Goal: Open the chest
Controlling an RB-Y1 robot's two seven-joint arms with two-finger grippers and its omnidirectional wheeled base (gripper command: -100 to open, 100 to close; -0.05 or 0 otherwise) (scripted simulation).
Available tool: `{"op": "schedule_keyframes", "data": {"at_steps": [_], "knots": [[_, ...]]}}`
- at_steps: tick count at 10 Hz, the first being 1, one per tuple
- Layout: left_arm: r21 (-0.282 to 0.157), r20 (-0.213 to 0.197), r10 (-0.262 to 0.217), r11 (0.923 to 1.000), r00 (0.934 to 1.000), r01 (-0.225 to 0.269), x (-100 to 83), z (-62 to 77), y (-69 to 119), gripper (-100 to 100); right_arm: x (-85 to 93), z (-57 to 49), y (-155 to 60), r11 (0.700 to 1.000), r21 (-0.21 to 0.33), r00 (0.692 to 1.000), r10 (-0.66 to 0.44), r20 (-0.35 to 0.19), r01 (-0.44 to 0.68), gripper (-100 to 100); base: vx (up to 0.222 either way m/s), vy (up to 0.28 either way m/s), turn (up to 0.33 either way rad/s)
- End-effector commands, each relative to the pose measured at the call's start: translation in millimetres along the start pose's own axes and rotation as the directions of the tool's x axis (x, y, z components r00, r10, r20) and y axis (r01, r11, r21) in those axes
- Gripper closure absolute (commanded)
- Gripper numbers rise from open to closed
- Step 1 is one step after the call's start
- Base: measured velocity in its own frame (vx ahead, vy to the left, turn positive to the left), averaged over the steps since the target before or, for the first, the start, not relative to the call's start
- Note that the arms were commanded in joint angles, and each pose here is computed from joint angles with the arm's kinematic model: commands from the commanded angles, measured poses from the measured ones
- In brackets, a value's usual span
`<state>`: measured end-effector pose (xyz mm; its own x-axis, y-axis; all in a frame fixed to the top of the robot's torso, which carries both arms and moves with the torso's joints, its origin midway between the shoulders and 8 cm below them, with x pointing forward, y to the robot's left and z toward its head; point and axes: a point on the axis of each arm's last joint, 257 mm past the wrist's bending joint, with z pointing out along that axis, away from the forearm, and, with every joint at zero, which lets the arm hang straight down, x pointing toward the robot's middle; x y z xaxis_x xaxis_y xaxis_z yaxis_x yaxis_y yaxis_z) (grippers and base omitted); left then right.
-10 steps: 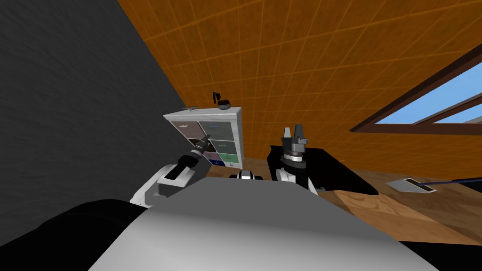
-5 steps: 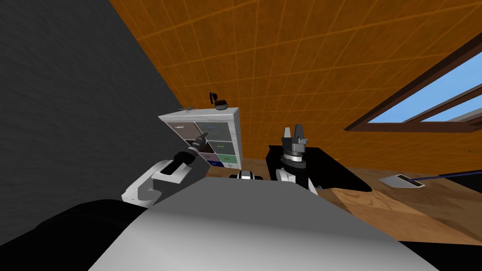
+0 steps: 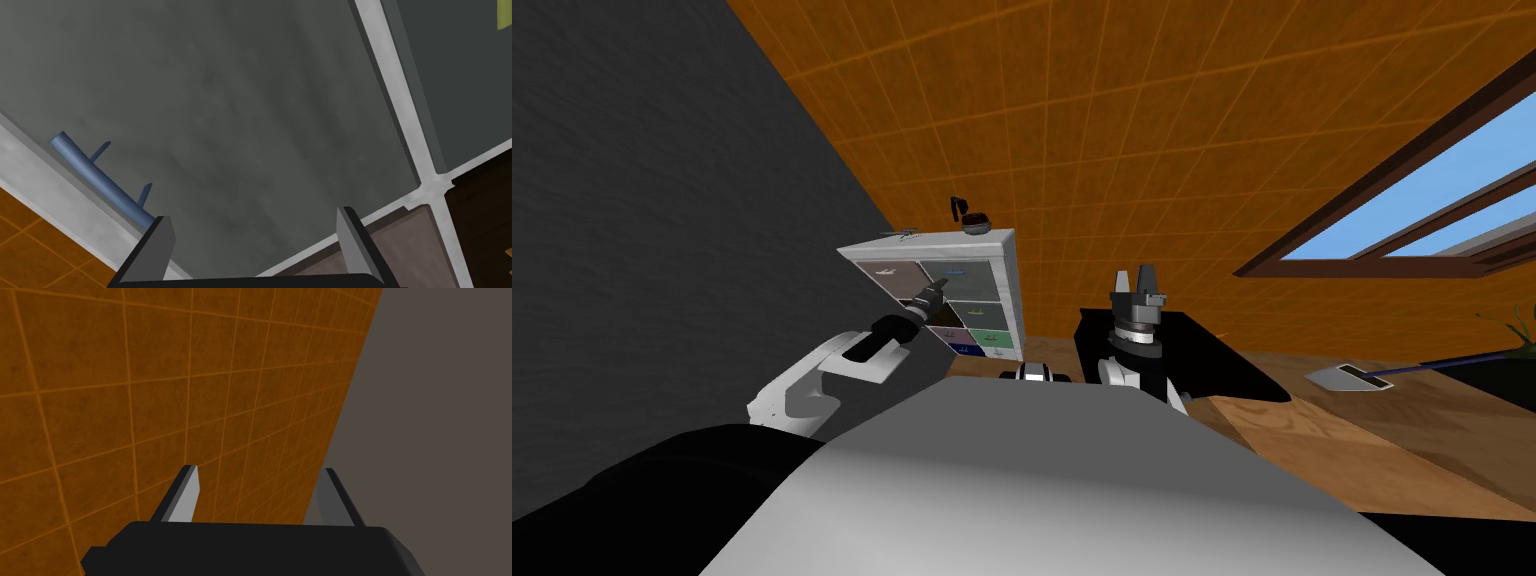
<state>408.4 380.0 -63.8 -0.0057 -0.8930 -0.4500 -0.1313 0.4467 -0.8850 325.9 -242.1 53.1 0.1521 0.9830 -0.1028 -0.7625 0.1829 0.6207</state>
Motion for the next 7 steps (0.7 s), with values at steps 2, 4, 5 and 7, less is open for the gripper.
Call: {"op": "schedule_keyframes", "data": {"at_steps": [2, 4, 5, 7], "knots": [[-0.035, 0.014, 0.001, 0.9994, 0.9999, -0.001, -17.1, 2.7, -2.0, -100, 0.0, 0.0, 0, 1.000, 0.000, 1.000, 0.000, 0.000, 0.000, 0, 0.008, -0.017, -0.026], [-0.052, 0.021, 0.004, 0.9986, 0.9998, -0.003, -25.6, 3.9, -4.5, -100, 0.0, 0.0, 0, 1.000, 0.000, 1.000, 0.000, 0.000, 0.000, 0, 0.008, -0.020, -0.031], [-0.060, 0.025, 0.006, 0.9982, 0.9997, -0.004, -29.5, 4.3, -6.6, -100, 0.0, 0.0, 0, 1.000, 0.000, 1.000, 0.000, 0.000, 0.000, 0, -0.005, -0.026, -0.021], [-0.069, 0.028, 0.009, 0.9976, 0.9996, -0.007, -35.5, 4.7, -13.2, -100, 0.0, 0.0, 0, 1.000, 0.000, 1.000, 0.000, 0.000, 0.000, 0, -0.001, -0.022, -0.032]]}}
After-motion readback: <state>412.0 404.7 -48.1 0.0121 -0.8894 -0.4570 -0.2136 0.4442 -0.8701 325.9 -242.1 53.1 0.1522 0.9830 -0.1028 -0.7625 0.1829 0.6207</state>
